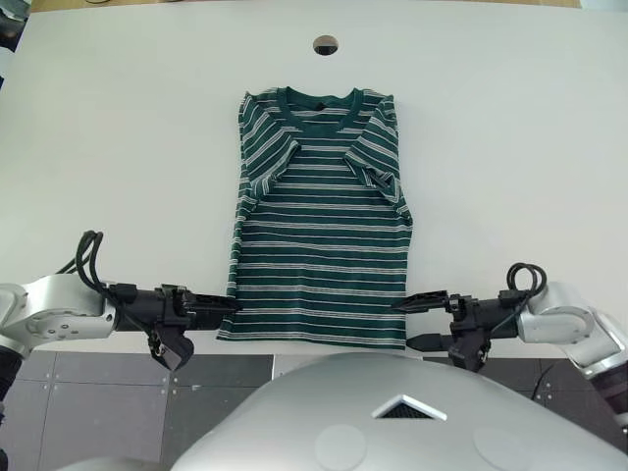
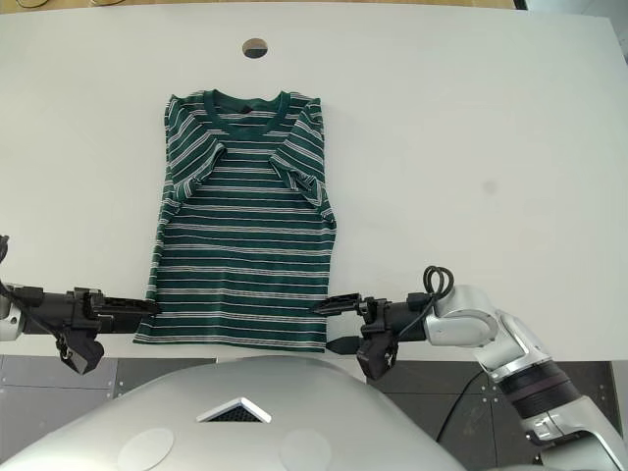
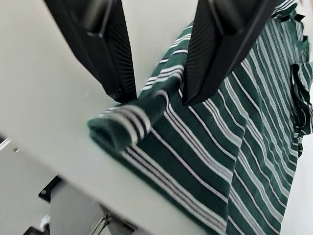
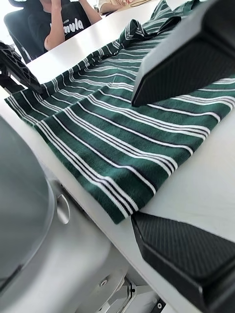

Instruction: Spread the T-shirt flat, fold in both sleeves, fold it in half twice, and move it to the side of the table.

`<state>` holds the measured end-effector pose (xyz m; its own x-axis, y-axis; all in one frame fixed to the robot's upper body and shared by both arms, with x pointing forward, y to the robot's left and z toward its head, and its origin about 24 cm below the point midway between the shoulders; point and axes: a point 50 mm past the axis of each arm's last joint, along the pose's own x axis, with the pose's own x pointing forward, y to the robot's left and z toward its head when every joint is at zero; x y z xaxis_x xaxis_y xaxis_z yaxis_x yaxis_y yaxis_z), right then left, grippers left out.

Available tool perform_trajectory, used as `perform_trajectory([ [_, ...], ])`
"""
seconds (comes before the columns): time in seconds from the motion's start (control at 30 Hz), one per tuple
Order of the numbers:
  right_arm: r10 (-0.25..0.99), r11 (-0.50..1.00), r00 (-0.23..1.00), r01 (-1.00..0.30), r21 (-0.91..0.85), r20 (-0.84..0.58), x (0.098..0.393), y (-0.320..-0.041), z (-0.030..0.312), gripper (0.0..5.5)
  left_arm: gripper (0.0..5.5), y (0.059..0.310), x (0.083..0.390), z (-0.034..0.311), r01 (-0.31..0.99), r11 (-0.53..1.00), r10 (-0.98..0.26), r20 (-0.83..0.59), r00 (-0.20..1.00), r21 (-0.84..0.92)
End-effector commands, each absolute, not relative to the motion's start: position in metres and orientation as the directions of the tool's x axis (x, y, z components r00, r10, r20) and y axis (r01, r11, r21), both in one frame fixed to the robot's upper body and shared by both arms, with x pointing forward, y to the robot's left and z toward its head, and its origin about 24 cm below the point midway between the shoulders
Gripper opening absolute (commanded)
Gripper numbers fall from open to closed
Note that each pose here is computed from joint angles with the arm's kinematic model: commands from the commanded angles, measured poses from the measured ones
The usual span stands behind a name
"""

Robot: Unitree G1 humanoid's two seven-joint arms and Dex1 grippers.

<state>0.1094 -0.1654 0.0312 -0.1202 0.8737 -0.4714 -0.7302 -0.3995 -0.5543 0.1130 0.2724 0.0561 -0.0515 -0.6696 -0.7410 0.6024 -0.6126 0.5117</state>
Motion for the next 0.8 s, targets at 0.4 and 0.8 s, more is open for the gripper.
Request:
perform_trajectory([
  [0.4,0.771,-0.494,-0.16,-0.76,-0.421,-0.616,0.104,-0.174,0.009,1.21,0.1,0.267,0.109,0.049,0.632,-0.649,-0.608,-0.788,-0.097,0.423],
  [0.8,0.767,-0.503,-0.185,-0.768,-0.397,-0.614,0.101,-0.175,0.01,0.12,0.1,0.263,0.109,0.046,0.625,-0.645,-0.623,-0.776,-0.096,0.44],
])
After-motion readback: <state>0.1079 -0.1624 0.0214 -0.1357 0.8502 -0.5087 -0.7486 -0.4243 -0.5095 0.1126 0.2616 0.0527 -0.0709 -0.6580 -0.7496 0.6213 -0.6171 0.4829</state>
